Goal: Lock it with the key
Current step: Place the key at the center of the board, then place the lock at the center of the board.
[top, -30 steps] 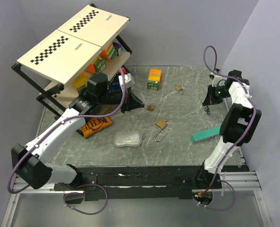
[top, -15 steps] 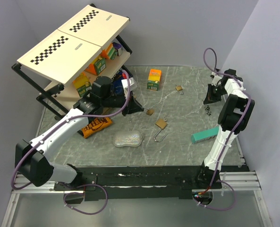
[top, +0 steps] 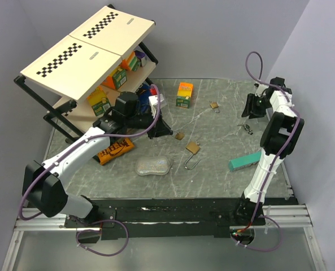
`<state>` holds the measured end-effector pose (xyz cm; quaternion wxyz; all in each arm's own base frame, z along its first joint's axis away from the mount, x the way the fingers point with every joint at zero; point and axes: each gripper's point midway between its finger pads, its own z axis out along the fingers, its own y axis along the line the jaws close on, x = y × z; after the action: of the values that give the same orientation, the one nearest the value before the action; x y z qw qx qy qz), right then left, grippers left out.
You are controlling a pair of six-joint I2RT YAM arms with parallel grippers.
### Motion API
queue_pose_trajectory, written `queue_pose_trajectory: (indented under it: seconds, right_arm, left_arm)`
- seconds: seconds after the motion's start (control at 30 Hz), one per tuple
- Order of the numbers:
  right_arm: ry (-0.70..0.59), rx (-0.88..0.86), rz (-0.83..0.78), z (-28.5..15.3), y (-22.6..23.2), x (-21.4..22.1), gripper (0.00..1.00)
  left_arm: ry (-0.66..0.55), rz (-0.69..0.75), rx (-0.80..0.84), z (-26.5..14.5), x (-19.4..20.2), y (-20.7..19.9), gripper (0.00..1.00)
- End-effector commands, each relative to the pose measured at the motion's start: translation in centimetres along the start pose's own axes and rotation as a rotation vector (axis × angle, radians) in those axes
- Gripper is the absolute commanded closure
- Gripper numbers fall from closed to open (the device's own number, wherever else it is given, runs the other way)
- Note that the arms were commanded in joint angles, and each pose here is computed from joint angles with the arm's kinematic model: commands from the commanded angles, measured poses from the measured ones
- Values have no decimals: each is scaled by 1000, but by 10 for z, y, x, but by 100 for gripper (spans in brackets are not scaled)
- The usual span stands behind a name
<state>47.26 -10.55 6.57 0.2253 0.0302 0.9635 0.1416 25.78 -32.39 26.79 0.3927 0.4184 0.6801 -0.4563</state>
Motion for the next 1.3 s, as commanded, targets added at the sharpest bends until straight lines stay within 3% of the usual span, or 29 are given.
queue_pose_trajectory:
  seconds: [0.0, 0.03, 0.1, 0.13, 0.23, 0.37, 0.4, 0.6, 0.83, 1.17, 1.27]
  right_arm:
    - [-144, -29, -109, -56, 33, -38, 40]
    - [-170, -54, -139, -65, 46, -41, 27]
    - [-259, -114, -219, -97, 76, -44, 16]
    - [-281, -138, -259, -106, 93, -42, 3]
    - [-358, -212, -401, -142, 141, -25, 1]
    - [-376, -370, -648, -161, 226, 33, 1]
    - [-454, -391, -744, -183, 246, 39, 1]
    - [-537, -560, -1017, -201, 324, 123, 1]
    - [-580, -574, -1184, -199, 352, 162, 8]
    - [-615, -486, -1268, -186, 355, 158, 25]
    - [-619, -466, -1274, -184, 355, 153, 35]
  left_arm:
    - [-48, -2, 4, 3, -21, -1, 99]
    - [-52, -28, 9, 4, -24, -2, 99]
    - [-47, -77, 15, 10, -23, 0, 99]
    - [-53, -124, 20, 11, -26, -2, 99]
    - [-58, -254, 23, 19, -27, 1, 99]
    - [-78, -341, 42, 25, -30, -1, 99]
    - [-73, -352, 49, 27, -28, -1, 99]
    - [-47, -439, 101, 32, -27, -10, 99]
    - [-52, -451, 139, 35, -30, -25, 99]
    - [-50, -448, 164, 35, -29, -36, 99]
    - [-52, -447, 162, 34, -29, -36, 99]
